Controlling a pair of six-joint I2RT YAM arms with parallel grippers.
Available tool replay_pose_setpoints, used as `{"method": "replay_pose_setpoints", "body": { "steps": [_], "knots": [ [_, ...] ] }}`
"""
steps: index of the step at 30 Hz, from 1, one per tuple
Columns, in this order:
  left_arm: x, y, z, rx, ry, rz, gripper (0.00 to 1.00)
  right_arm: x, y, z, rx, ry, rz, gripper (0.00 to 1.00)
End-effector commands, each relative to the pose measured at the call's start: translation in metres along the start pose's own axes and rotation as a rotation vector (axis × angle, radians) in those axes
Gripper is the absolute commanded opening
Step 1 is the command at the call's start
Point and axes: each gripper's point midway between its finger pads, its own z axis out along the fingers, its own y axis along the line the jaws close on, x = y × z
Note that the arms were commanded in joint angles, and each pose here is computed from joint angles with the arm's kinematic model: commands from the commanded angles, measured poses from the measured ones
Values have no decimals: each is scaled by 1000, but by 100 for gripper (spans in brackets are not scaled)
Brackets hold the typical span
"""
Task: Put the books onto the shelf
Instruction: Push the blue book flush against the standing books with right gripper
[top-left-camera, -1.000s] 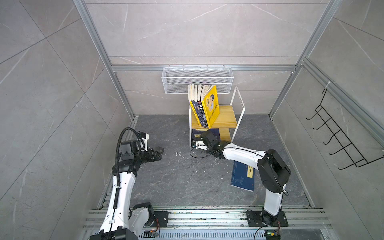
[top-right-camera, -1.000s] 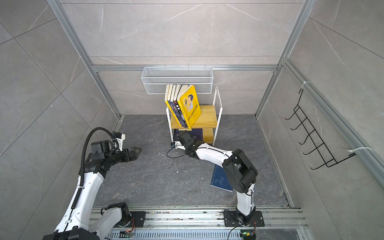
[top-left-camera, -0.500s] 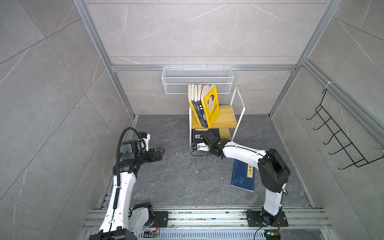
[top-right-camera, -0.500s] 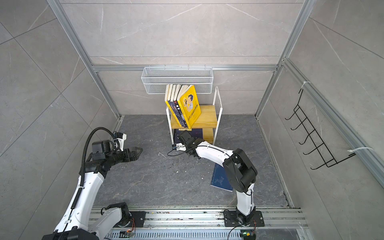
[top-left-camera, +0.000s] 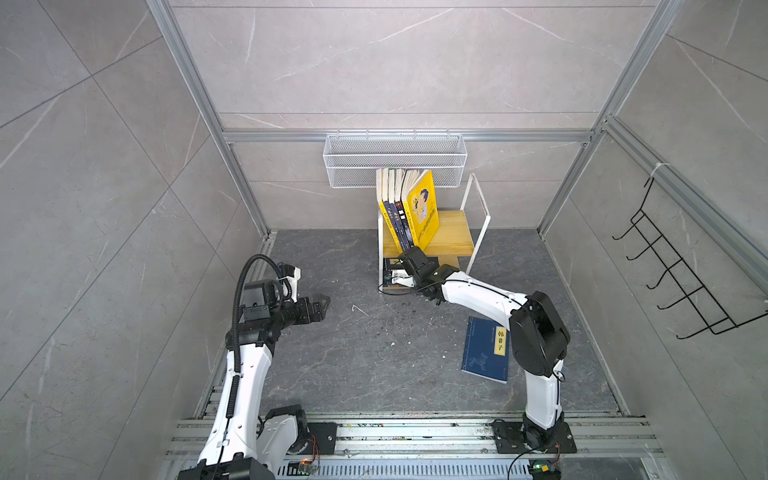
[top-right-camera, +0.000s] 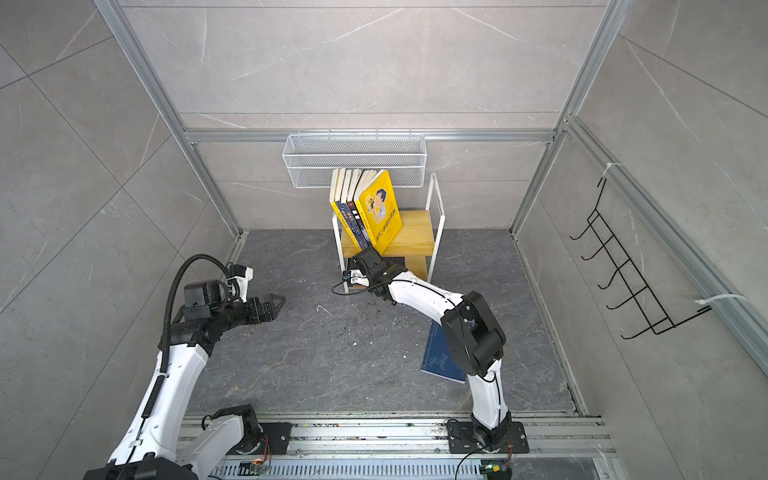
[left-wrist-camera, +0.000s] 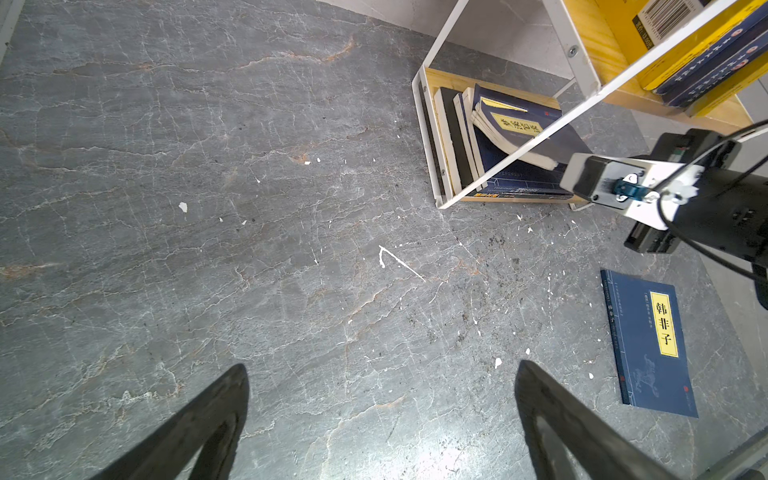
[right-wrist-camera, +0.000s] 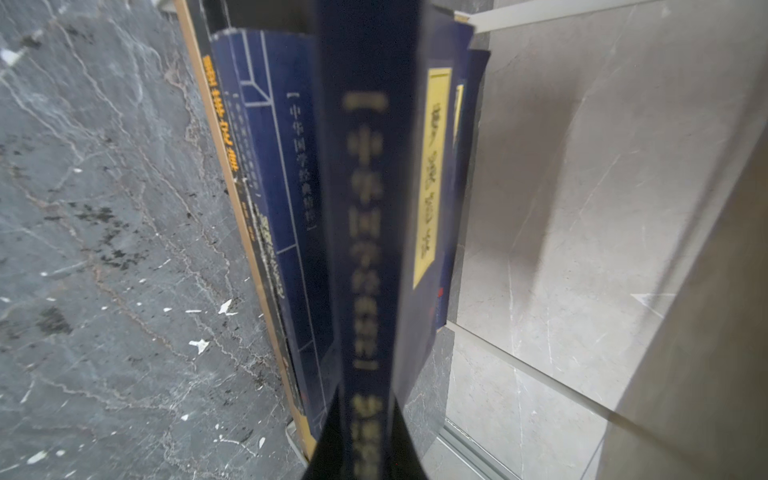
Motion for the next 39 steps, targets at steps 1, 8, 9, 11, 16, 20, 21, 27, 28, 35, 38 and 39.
{"method": "replay_pose_setpoints", "body": {
  "steps": [1, 8, 9, 11, 16, 20, 21, 27, 28, 35, 38, 39],
  "knots": [
    [-16, -9, -8, 21, -44, 48, 100, 2, -5, 8, 5, 30, 19, 0],
    [-16, -10, -8, 24, -40, 50, 100, 2, 0, 12, -22, 27, 28, 5],
    [-17, -10, -8, 24, -42, 51, 100, 1, 2, 10, -33, 15, 25, 7],
    [-16, -10, -8, 25, -40, 50, 100, -2, 8, 7, -61, -12, 20, 14],
    [-17, -10, -9, 22, -44, 54, 100, -7, 12, -9, -94, -60, 14, 33],
    [-17, -10, -9, 22, -46, 57, 100, -6, 16, -27, -136, -105, 16, 41],
    [-16, -10, -9, 21, -44, 58, 100, -7, 17, -32, -145, -121, 18, 45],
    [-17, -10, -10, 17, -48, 61, 100, -7, 27, -43, -183, -178, 9, 62],
    [-17, -10, -10, 16, -50, 60, 100, -7, 29, -41, -186, -173, 4, 62],
    [-17, -9, -13, 14, -57, 59, 100, -10, 54, -24, -280, -157, -28, 64],
    [-17, -9, -13, 14, -56, 60, 100, -10, 57, -14, -293, -143, -26, 64],
    [-17, -9, -13, 14, -55, 59, 100, -10, 56, -11, -293, -136, -18, 63]
  ]
}}
